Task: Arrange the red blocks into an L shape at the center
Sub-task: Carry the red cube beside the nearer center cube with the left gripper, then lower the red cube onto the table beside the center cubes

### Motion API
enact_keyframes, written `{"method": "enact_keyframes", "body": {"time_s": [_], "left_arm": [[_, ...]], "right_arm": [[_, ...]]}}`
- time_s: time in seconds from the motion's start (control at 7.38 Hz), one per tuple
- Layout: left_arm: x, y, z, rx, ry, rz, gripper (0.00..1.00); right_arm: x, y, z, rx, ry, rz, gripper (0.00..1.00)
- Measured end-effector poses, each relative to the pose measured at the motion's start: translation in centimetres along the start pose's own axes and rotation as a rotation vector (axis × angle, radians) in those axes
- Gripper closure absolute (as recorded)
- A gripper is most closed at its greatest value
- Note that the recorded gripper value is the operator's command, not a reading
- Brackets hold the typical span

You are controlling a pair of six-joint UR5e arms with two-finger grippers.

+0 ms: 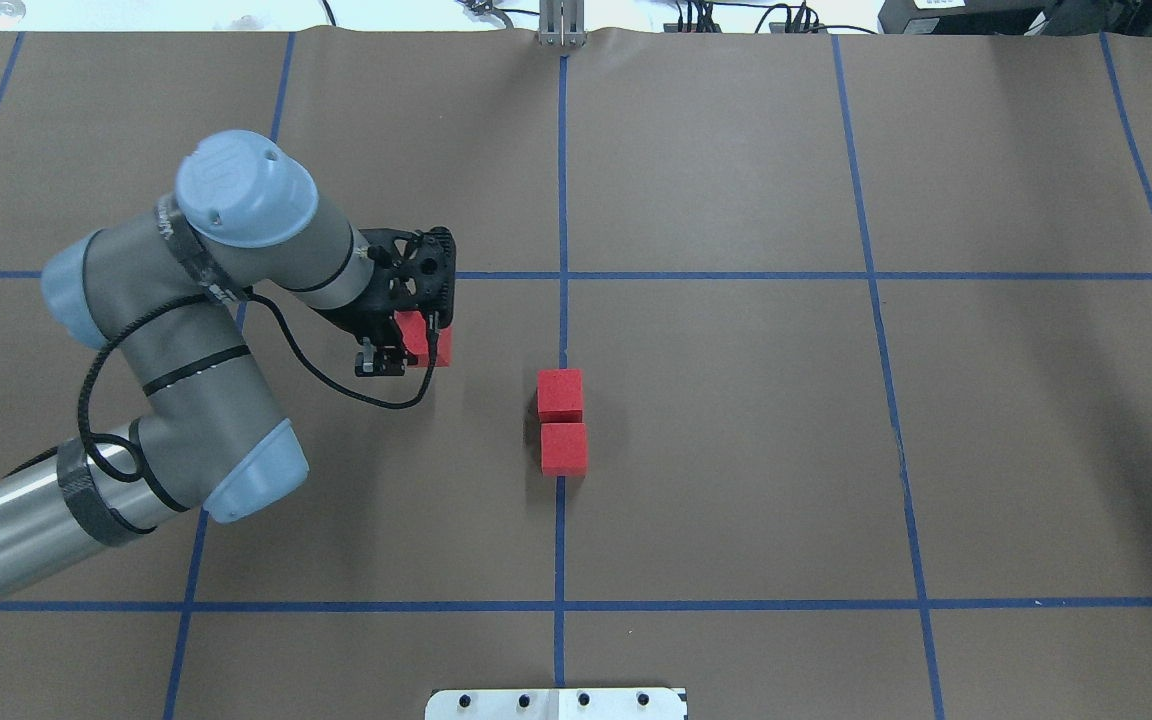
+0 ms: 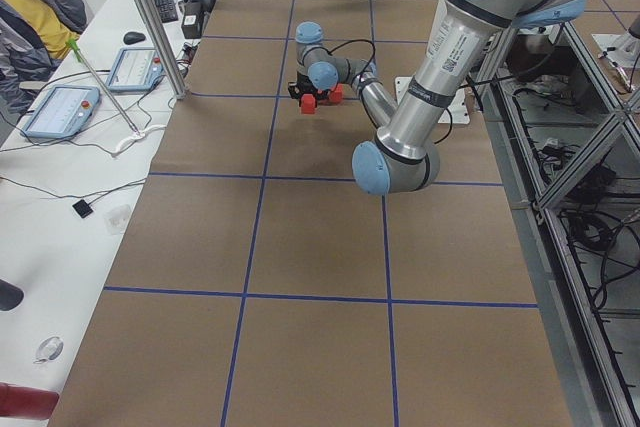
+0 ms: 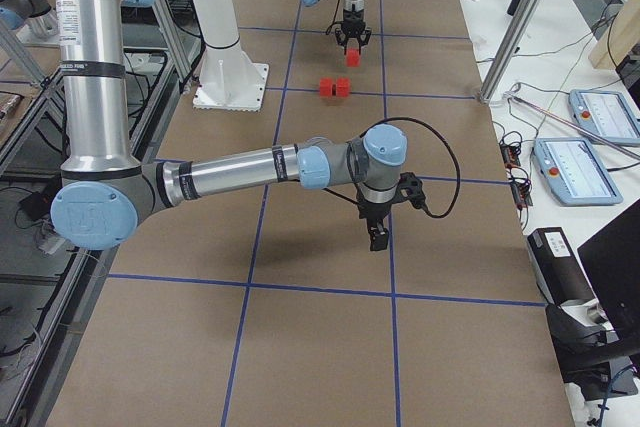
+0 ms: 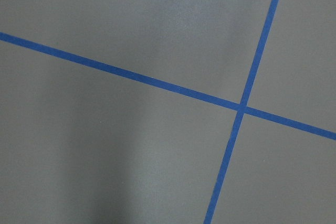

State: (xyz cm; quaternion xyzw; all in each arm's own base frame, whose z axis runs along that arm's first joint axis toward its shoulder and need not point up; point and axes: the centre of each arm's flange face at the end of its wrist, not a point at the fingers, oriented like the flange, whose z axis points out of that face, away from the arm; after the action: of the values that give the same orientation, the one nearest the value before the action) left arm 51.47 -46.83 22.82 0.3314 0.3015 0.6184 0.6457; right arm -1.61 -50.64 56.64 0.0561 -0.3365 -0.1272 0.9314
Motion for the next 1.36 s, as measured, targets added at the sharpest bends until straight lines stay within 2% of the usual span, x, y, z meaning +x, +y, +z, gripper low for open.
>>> {"method": "enact_keyframes", "body": {"time_s": [0.54, 1.08, 1.36], "left_arm": [[0.4, -2.7, 3.1, -0.039, 0.046, -0.027, 0.96], [2.0, -3.8, 3.9, -0.038, 0.070, -0.011, 0.90], [2.5, -4.3, 4.1, -0.036, 0.076, -0.039, 0.89]], "right_arm": [[0.0, 0.0, 0.0, -0.001, 0.000, 0.001, 0.01], [0.0, 0.0, 0.1, -0.002, -0.001, 0.001, 0.01], [0.0, 0.0, 0.1, -0.002, -0.001, 0.001, 0.01]]}}
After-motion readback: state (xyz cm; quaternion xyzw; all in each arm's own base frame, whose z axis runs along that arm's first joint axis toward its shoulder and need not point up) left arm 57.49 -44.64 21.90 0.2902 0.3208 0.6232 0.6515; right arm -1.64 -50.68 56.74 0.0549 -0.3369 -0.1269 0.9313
